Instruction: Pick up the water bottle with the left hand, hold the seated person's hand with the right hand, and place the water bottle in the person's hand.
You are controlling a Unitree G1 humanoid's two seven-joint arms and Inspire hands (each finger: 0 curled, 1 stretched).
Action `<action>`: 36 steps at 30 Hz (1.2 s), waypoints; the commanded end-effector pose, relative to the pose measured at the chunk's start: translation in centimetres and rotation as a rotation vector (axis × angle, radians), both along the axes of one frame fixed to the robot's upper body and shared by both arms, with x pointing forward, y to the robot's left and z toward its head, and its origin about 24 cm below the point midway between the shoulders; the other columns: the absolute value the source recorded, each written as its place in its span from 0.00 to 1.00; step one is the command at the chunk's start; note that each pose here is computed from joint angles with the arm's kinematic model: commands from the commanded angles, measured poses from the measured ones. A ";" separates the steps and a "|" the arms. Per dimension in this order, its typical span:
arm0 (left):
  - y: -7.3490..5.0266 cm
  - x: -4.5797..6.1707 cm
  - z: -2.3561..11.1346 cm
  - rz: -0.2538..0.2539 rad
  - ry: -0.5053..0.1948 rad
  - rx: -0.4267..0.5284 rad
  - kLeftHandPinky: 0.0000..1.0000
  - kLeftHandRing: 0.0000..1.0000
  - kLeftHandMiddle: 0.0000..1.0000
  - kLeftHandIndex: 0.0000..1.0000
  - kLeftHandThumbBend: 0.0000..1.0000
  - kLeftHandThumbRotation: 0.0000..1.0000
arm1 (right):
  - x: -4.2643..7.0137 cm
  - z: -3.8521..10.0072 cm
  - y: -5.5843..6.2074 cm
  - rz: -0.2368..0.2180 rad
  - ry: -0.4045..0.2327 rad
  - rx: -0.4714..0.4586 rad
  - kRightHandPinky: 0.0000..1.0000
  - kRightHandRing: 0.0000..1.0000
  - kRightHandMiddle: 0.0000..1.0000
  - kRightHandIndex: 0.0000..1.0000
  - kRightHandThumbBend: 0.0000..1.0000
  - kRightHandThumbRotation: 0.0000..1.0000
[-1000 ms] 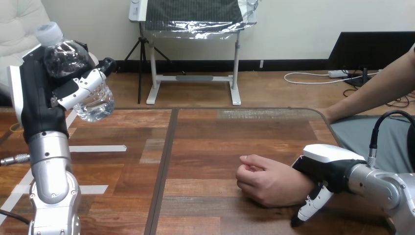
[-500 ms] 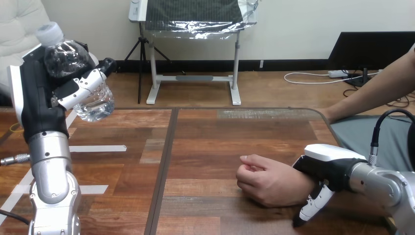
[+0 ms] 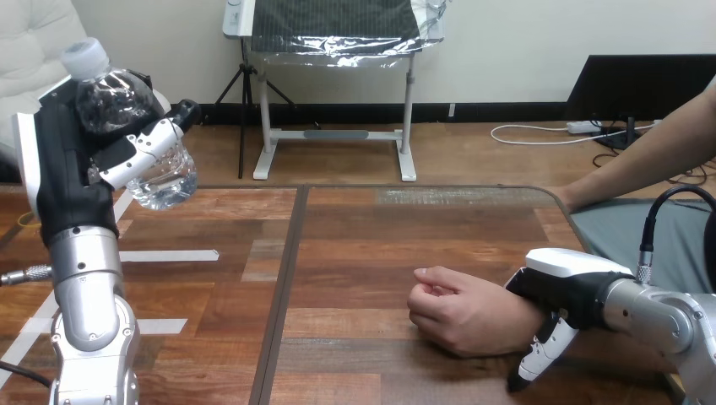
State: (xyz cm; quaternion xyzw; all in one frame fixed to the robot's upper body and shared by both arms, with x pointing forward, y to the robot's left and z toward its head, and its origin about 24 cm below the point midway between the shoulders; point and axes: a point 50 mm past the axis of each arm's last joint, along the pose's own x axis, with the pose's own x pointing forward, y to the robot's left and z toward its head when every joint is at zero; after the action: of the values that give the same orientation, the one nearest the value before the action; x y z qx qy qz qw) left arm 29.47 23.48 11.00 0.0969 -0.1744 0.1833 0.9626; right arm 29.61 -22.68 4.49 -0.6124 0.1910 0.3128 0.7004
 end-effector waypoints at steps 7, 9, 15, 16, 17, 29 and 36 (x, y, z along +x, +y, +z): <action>-0.6 0.6 3.6 -0.025 -0.154 0.016 0.30 0.35 0.41 0.42 0.62 0.00 | -2.5 -3.6 -1.8 -0.067 0.209 -0.042 0.62 0.79 0.84 0.82 1.00 0.19; -0.6 0.6 3.6 -0.025 -0.154 0.017 0.30 0.35 0.40 0.42 0.62 0.00 | -2.5 -3.5 -1.9 -0.065 0.207 -0.042 0.63 0.79 0.84 0.83 1.00 0.18; -0.6 0.6 3.6 -0.025 -0.151 0.026 0.30 0.35 0.40 0.42 0.62 0.00 | -2.4 -3.2 -2.1 -0.060 0.197 -0.058 0.64 0.80 0.85 0.83 1.00 0.18; -0.6 0.6 3.6 -0.026 -0.152 0.024 0.30 0.35 0.40 0.42 0.62 0.00 | -2.4 -3.2 -2.1 -0.056 0.194 -0.057 0.64 0.80 0.85 0.83 1.00 0.18; -0.6 0.6 3.6 -0.026 -0.153 0.022 0.30 0.35 0.40 0.42 0.62 0.00 | -2.4 -3.1 -2.2 -0.053 0.192 -0.056 0.64 0.80 0.86 0.83 1.00 0.18; -0.6 0.5 3.6 -0.021 -0.150 0.023 0.30 0.35 0.40 0.41 0.62 0.00 | -2.2 -2.6 -2.6 -0.056 0.183 -0.051 0.64 0.81 0.85 0.83 1.00 0.16; -0.6 0.5 3.5 -0.021 -0.147 0.014 0.30 0.35 0.40 0.41 0.63 0.00 | -2.1 -2.4 -2.8 -0.058 0.179 -0.052 0.64 0.80 0.85 0.83 1.00 0.16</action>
State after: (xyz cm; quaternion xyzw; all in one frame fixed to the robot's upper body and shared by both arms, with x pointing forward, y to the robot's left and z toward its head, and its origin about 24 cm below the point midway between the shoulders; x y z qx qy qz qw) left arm 29.46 23.49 11.00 0.0965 -0.1745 0.1837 0.9625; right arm 29.62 -23.30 5.01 -0.6061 0.1927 0.3169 0.7036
